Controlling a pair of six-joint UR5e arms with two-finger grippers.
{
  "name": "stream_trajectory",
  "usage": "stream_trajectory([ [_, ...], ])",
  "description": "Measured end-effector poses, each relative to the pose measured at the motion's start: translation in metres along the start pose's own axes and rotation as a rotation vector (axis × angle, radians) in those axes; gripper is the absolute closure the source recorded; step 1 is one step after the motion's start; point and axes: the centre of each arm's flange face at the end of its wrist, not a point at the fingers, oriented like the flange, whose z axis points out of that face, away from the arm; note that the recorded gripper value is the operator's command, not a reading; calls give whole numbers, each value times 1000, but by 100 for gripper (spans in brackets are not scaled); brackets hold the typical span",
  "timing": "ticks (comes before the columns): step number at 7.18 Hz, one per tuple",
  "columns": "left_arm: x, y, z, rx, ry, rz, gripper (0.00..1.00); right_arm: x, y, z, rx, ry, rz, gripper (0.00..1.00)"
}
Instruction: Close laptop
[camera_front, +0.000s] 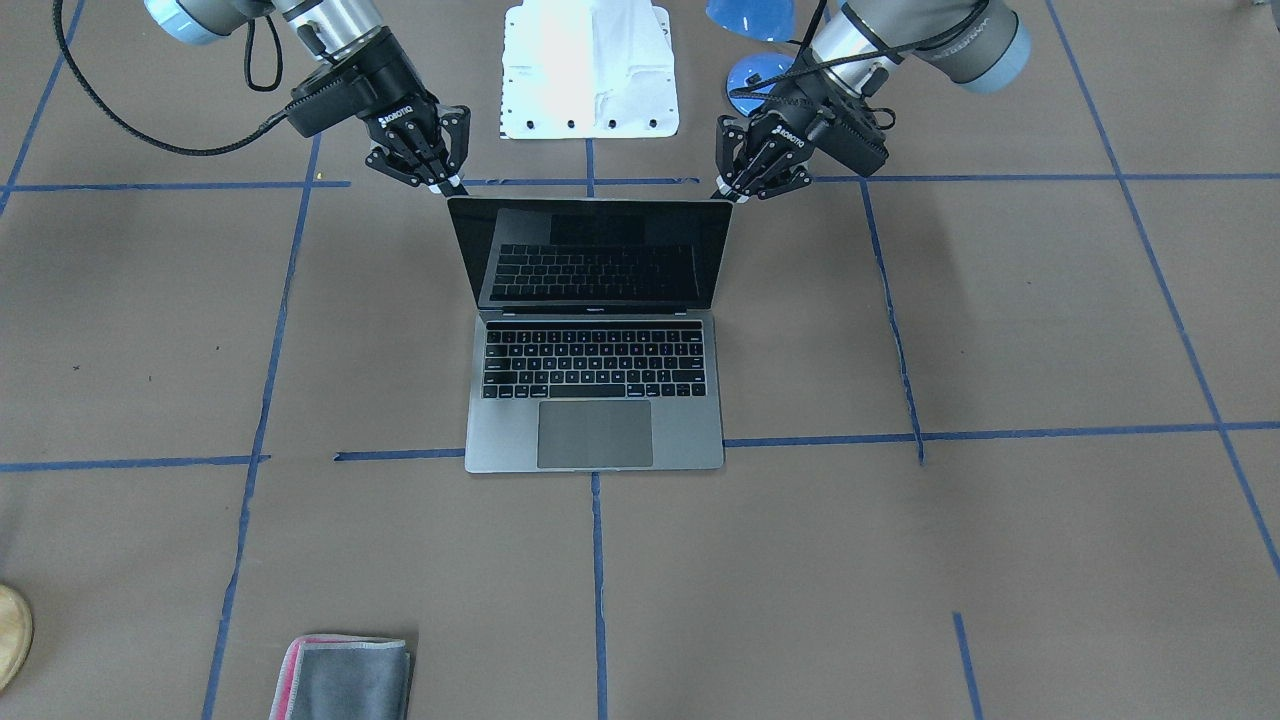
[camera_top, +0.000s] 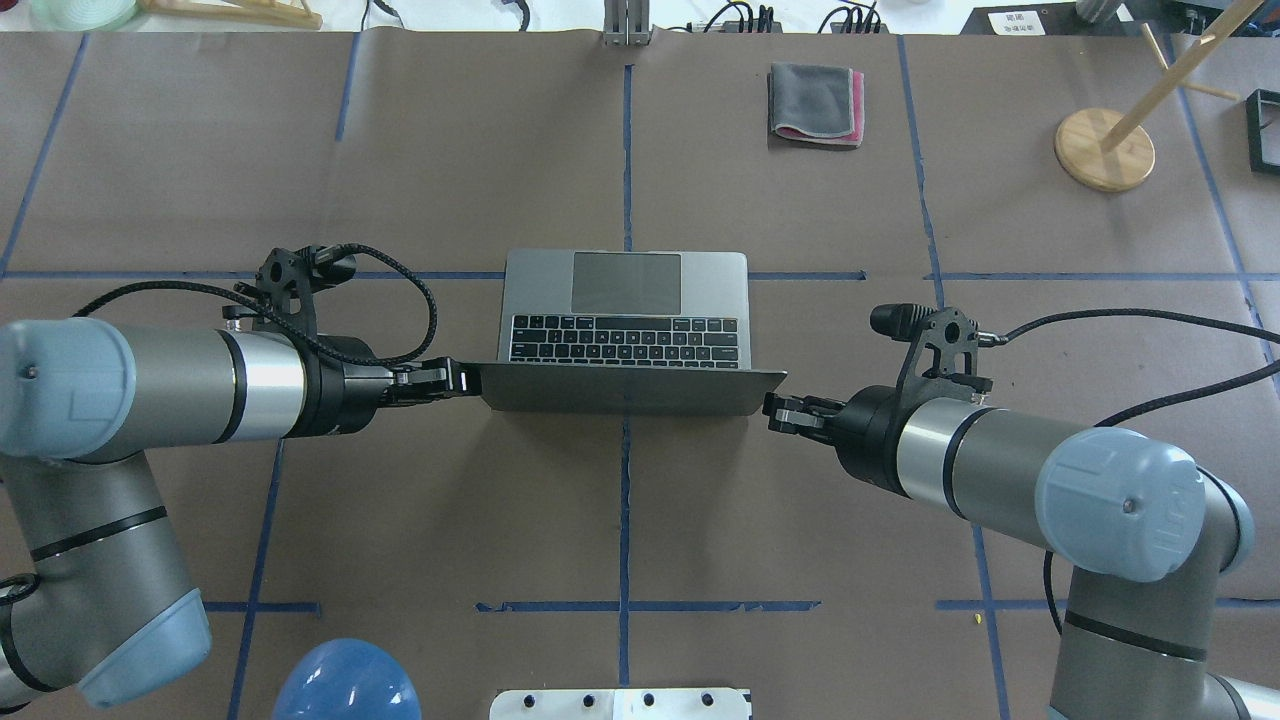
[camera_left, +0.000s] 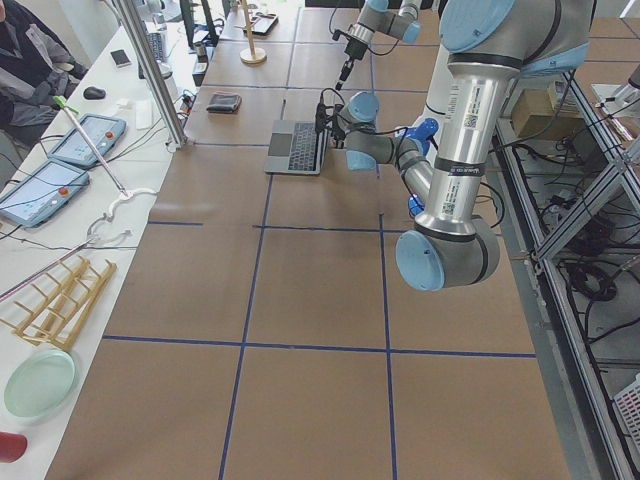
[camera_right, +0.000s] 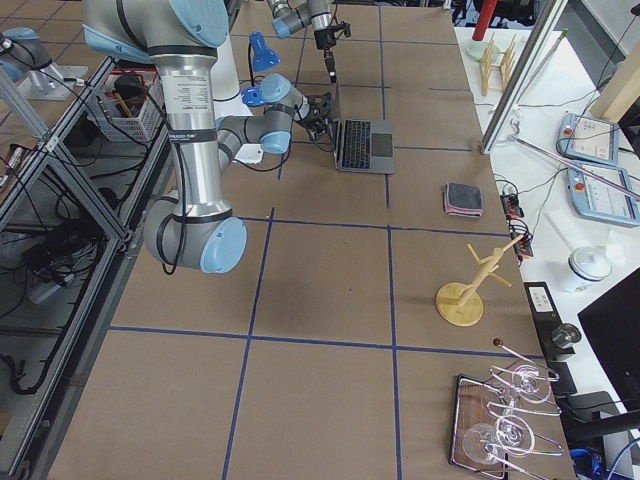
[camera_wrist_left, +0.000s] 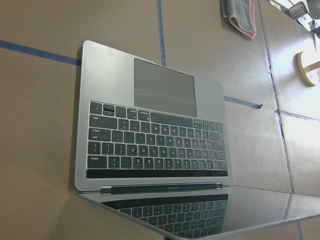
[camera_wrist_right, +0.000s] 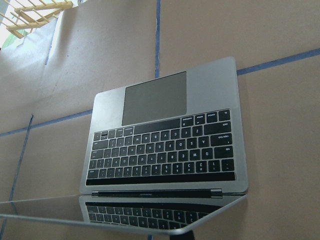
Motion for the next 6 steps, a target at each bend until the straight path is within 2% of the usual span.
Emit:
stream_trajectory([
  [3, 7, -15, 1, 22, -29, -11, 100, 6, -13, 1, 20, 30, 6, 95],
  [6, 11, -30, 9, 39, -67, -24, 100, -7, -26, 10, 42, 34, 26, 95],
])
